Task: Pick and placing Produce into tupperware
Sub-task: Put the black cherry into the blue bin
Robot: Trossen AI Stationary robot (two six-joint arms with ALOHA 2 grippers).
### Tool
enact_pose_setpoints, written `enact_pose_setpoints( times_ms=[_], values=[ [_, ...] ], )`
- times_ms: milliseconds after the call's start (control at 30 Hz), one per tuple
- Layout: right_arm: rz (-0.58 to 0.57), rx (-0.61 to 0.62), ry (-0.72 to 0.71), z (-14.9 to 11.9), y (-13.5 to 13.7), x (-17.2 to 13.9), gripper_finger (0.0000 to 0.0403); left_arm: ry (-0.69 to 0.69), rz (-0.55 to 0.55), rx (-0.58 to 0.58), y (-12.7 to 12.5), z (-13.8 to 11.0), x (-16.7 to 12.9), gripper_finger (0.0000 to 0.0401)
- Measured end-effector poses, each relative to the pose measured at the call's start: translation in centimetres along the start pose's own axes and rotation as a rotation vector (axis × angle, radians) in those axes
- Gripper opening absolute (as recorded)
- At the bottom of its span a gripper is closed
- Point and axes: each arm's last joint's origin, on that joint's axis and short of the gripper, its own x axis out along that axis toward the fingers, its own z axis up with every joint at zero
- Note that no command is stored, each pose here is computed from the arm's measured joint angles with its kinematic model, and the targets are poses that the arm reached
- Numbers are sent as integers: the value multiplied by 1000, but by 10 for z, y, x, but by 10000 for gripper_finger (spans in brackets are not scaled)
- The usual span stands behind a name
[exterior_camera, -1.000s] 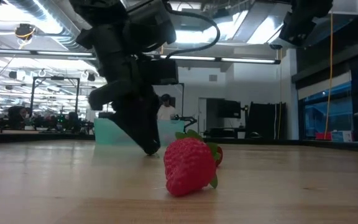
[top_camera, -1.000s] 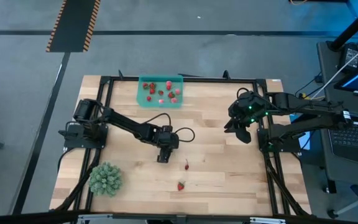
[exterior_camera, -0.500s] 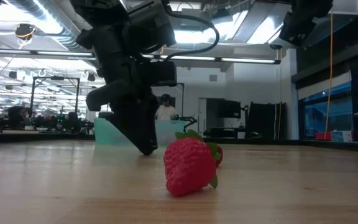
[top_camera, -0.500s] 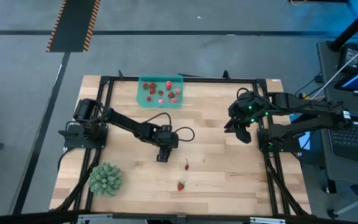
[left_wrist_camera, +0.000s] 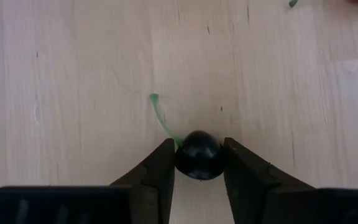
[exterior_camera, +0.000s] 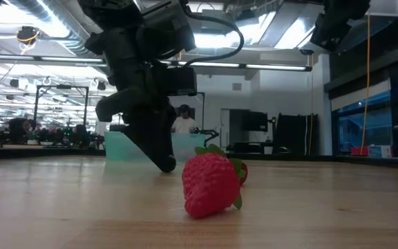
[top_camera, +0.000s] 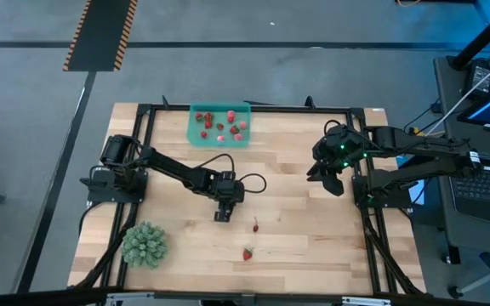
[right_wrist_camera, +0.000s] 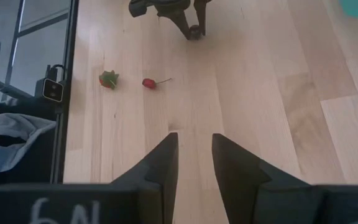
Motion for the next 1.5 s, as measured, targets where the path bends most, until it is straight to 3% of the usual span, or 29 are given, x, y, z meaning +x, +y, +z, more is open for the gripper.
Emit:
enact_pose_setpoints(
  times_ms=[367,633,800,1167,1333,1500],
  values=[
    [-1,0,1,0,0,0,100,-99,2,-14,2,10,-25,105],
    [-1,-1,1,0,0,0,100,-201,7,-26,11,13,-87,109],
    [-1,-3,0,0,0,0,100,-347,18,-57,23,12,-137,105],
    [-1,-6,0,0,0,0,100,-582,111,-144,58,-19,-230,109],
    [-1,-12,0,0,0,0,100,-649,171,-153,76,-30,-251,114],
    [0,-28,0,0,0,0,100,-658,266,-235,101,-37,-255,113]
  ],
)
